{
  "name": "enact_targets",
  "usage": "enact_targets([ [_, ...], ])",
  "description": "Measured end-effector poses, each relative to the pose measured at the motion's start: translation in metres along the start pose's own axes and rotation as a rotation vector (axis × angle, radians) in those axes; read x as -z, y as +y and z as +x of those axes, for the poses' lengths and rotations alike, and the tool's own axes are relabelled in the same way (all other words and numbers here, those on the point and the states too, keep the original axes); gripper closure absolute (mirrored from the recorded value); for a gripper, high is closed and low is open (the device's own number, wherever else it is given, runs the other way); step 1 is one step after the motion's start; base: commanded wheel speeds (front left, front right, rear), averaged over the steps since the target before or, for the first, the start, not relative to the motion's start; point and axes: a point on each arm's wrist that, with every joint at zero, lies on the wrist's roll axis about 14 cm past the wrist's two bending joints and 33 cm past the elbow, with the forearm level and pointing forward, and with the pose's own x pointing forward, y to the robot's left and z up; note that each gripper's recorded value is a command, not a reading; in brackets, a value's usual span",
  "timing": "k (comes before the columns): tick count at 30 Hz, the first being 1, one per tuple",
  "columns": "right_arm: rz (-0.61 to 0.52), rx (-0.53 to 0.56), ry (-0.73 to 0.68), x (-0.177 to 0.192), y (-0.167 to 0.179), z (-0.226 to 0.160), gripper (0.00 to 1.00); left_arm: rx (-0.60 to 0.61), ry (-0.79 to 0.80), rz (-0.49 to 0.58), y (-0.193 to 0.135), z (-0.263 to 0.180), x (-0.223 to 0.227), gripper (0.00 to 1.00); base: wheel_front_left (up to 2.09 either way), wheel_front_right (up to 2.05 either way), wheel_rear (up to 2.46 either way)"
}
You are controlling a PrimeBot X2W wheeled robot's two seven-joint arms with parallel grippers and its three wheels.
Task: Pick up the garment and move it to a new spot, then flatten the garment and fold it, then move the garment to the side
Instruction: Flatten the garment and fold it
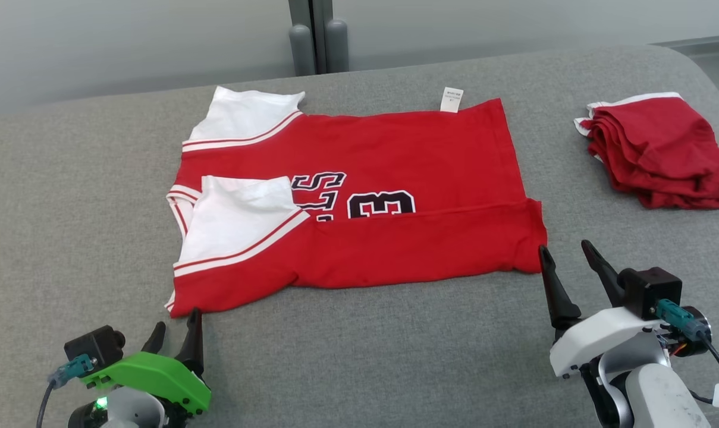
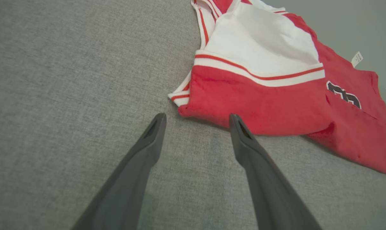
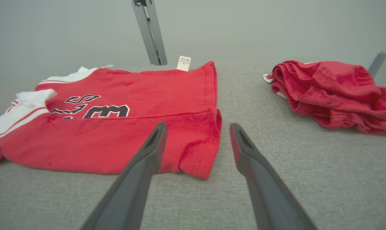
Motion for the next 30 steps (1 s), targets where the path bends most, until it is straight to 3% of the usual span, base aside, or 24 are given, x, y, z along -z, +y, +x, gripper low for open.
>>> enact_targets([
  [7, -0.003, 0.025, 0.021, 0.006, -0.01, 0.006, 0.0, 0.011, 0.018, -0.022, -0.004, 0.023, 0.003, 0.03, 0.0, 0.0, 0.0],
  [8, -0.003, 0.028, 0.027, 0.008, -0.011, 0.007, 0.0, 0.019, 0.013, -0.028, -0.006, 0.026, 0.002, 0.13, 0.0, 0.0, 0.0],
  [9, -0.002, 0.032, 0.036, 0.011, -0.012, 0.007, 0.0, 0.022, 0.009, -0.029, -0.008, 0.028, 0.002, 0.51, 0.0, 0.0, 0.0],
  [12, 0.006, 0.038, 0.057, 0.017, -0.014, 0.008, 0.0, 0.034, -0.012, -0.031, -0.011, 0.031, -0.002, 0.76, 0.0, 0.0, 0.0],
  [14, 0.012, 0.039, 0.078, 0.022, -0.015, 0.009, 0.0, 0.04, -0.035, -0.029, -0.012, 0.031, -0.006, 0.99, 0.0, 0.0, 0.0],
  [30, 0.037, 0.012, 0.265, 0.068, -0.004, 0.026, 0.0, 0.11, -0.189, 0.01, -0.032, 0.019, -0.041, 1.0, 0.0, 0.0, 0.0],
])
